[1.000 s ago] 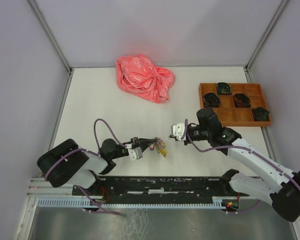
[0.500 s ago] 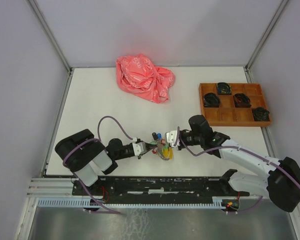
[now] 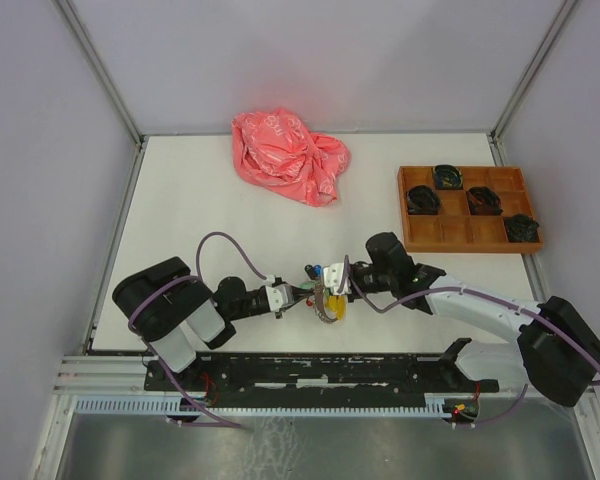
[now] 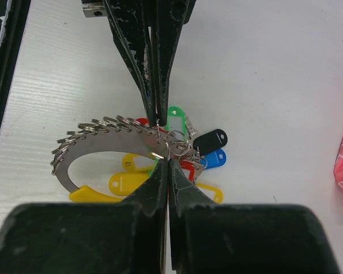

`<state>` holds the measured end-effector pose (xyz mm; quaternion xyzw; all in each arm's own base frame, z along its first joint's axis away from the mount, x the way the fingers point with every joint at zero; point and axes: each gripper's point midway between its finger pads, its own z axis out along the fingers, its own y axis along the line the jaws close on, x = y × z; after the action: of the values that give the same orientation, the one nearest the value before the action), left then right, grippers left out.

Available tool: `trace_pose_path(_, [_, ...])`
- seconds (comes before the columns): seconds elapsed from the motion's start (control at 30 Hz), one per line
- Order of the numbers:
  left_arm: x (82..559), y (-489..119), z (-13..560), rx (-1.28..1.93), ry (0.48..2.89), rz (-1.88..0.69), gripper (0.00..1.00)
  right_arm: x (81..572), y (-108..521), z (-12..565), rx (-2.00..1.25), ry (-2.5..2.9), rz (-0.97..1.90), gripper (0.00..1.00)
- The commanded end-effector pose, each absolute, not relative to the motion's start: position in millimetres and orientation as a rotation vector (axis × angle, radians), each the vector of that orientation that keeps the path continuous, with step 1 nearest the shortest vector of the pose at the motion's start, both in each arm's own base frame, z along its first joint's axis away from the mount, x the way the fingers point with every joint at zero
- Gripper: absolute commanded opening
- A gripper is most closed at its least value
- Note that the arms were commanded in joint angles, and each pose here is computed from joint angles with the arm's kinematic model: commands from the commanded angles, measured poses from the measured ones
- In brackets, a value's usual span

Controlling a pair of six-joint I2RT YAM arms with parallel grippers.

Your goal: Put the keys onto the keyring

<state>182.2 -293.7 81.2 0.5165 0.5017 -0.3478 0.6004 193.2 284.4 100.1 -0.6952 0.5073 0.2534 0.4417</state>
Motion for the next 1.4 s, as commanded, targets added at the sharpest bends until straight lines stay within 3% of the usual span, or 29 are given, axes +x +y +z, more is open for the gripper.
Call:
trace_pose_path(0.0, [190, -301, 132, 1.132, 0.937, -0.751, 0.03, 193, 288, 106, -1.696, 1.254, 0.628, 0.01])
trace_pose_path(1.37, [181, -304, 139, 1.142, 0.906, -0.8, 0.03, 185, 300, 98, -1.691, 1.28, 0.659, 0.01])
